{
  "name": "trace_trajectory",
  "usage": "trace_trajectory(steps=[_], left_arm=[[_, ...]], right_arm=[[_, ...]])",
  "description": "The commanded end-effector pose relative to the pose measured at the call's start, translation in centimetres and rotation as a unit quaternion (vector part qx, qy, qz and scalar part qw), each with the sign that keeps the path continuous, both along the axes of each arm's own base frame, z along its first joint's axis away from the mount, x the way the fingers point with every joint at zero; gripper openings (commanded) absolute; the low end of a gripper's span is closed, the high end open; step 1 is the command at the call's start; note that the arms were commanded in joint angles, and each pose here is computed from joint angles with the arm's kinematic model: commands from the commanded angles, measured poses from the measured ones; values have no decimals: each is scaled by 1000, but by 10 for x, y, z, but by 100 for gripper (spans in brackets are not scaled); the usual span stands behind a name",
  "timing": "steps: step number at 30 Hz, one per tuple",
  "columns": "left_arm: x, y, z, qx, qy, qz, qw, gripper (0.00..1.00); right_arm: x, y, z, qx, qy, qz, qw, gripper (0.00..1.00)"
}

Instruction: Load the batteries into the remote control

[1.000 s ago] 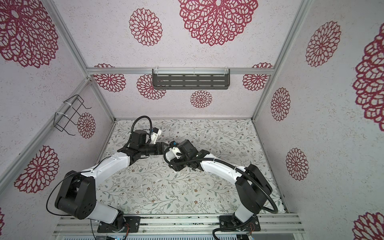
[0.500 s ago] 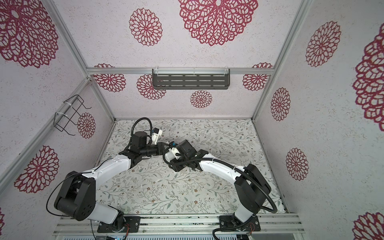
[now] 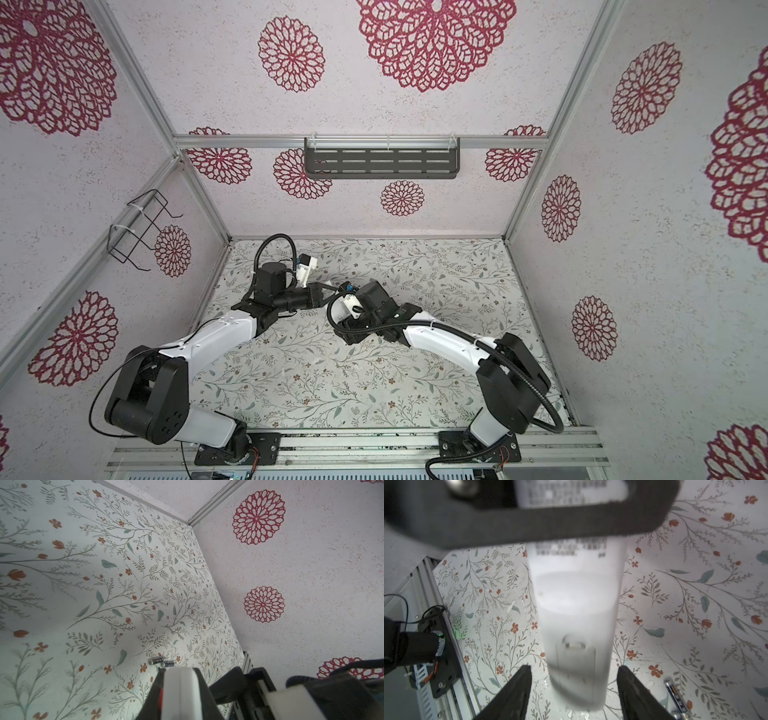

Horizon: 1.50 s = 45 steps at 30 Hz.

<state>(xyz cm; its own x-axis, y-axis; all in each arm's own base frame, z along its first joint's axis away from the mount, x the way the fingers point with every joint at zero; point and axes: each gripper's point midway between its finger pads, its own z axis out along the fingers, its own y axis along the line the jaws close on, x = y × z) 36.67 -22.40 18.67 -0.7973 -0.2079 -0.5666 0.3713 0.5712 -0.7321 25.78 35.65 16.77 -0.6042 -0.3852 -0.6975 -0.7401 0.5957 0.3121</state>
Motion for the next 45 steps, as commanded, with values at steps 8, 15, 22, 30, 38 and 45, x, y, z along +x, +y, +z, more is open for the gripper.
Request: trace_trajectory(steps=[8, 15, 22, 30, 38, 45], left_arm=[[-1, 30, 29, -42, -7, 4, 999, 0], [-20, 36, 36, -16, 27, -43, 999, 0], [-48, 28, 41, -24, 52, -109, 992, 0], [-55, 33, 38, 0, 37, -94, 995, 0], [-36, 46, 47, 22, -101, 76, 992, 0], [-34, 67, 36, -22, -188, 188, 964, 0]], right_arm=[[-7, -18, 51, 87, -32, 28, 995, 85], [-20, -19, 59, 89, -70, 90, 989, 87], [-40, -20, 66, 68, -167, 188, 966, 99], [-30, -2, 75, 67, -205, 191, 958, 98], [11, 16, 74, 148, -11, 8, 989, 97], [22, 22, 38, 176, 89, -83, 977, 96]])
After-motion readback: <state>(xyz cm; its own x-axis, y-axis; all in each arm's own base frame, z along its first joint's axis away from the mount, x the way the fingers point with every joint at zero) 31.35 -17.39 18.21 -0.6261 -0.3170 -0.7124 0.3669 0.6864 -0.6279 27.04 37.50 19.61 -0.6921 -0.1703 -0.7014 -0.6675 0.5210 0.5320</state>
